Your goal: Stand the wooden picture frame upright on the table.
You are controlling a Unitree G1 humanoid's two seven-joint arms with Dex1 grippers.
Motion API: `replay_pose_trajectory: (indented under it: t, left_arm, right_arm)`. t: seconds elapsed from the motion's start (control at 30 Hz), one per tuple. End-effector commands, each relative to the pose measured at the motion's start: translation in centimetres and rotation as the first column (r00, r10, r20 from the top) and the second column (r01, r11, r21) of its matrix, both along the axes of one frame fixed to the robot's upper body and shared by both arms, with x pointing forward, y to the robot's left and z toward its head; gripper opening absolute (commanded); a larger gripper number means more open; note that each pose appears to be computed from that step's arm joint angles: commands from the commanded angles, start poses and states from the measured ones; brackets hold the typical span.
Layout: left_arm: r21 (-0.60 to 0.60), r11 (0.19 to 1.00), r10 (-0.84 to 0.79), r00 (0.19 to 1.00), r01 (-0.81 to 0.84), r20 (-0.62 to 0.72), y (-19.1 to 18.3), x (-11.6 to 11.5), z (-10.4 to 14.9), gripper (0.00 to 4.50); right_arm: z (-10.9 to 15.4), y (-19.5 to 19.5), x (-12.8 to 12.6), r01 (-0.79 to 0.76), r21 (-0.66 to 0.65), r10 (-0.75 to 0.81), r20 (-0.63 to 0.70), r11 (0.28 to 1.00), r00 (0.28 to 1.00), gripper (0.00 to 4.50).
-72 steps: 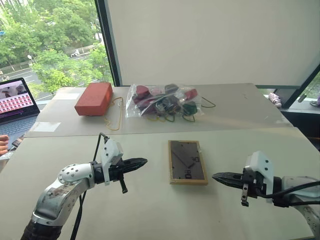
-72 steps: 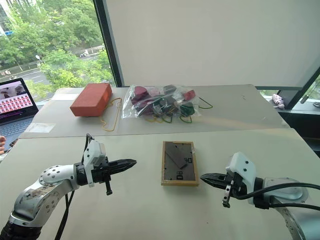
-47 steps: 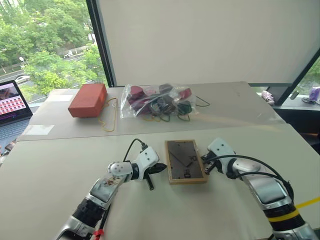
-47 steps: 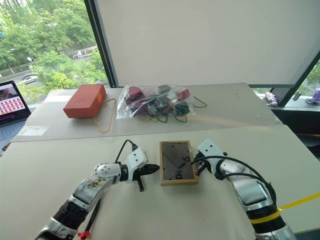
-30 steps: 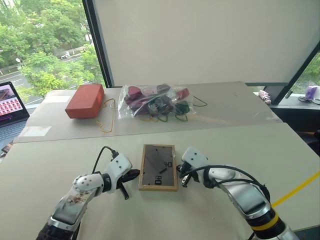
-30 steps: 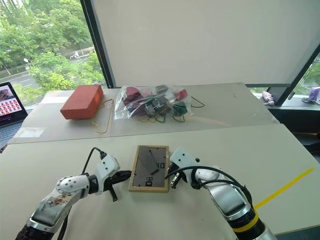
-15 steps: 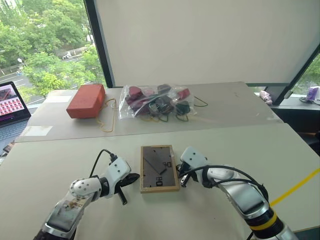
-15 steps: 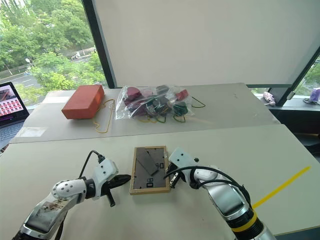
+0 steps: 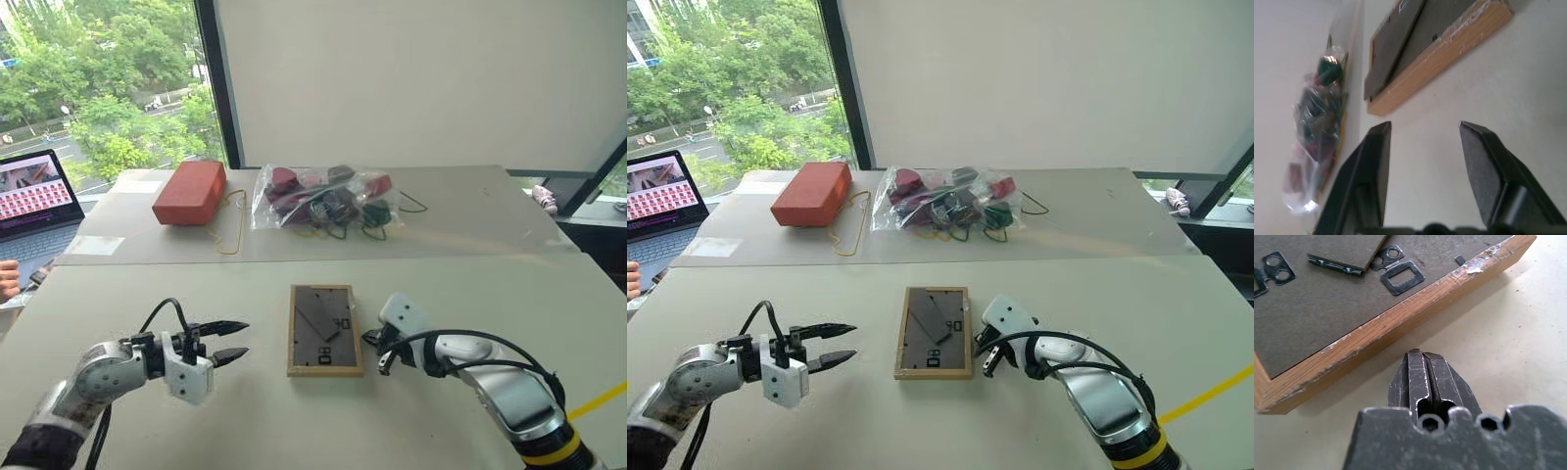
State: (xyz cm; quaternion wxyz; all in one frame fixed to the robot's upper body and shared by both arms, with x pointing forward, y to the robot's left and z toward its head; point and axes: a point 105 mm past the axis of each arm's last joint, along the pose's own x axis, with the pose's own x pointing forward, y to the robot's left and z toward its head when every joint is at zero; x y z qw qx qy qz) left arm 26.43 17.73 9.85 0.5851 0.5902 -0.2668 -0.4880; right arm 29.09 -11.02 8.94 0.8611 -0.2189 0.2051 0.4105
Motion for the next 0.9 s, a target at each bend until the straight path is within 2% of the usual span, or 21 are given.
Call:
replay_pose_trajectory:
  t: [0.03, 0.2, 0.37, 0.5, 0.63, 0.73, 0.83, 0.9]
  left_arm:
    - [0.052, 0.994, -0.094, 0.995, 0.095, -0.028, -0.6, -0.2, -2.2, 3.67]
    - [0.063, 0.984, -0.168, 0.985, 0.169, -0.034, -3.0, 0.9, -3.4, 3.67]
    - [0.053, 0.969, -0.243, 0.97, 0.243, -0.005, -6.0, 1.5, -4.2, 3.67]
    - [0.028, 0.963, -0.268, 0.963, 0.267, 0.023, -6.5, 1.6, -4.1, 3.67]
    - [0.019, 0.961, -0.276, 0.961, 0.275, 0.039, -6.0, 1.6, -3.9, 3.67]
    - [0.021, 0.962, -0.274, 0.961, 0.273, 0.03, -5.3, 1.4, -4.0, 2.79]
    - [0.02, 0.962, -0.275, 0.961, 0.274, 0.035, -5.1, 1.2, -4.2, 1.49]
    - [0.021, 0.962, -0.273, 0.961, 0.272, 0.037, -4.9, 1.0, -4.4, 1.18]
  right_arm:
    - [-0.8, 0.3, -0.6, -0.004, 0.001, 0.004, -0.052, 1.0, 0.999, 0.0]
    - [-0.8, 1.0, -0.7, -0.002, 0.001, 0.002, -0.056, 1.0, 0.998, 0.0]
    - [-0.7, 3.3, -1.0, -0.051, 0.014, 0.052, -0.071, 0.999, 0.996, 0.0]
    - [-0.3, 4.0, -0.6, -0.041, 0.021, 0.042, -0.062, 0.999, 0.997, 0.0]
    - [-0.6, 3.0, -0.3, -0.002, 0.002, 0.002, -0.071, 1.0, 0.997, 0.0]
    - [-0.8, 1.6, 0.2, 0.045, -0.019, -0.046, -0.071, 0.999, 0.996, 0.0]
    - [-0.4, -0.4, 1.3, 0.113, -0.034, -0.115, -0.055, 0.993, 0.992, 0.0]
    - [1.0, -1.8, 2.6, 0.164, -0.016, -0.165, -0.026, 0.986, 0.986, 0.0]
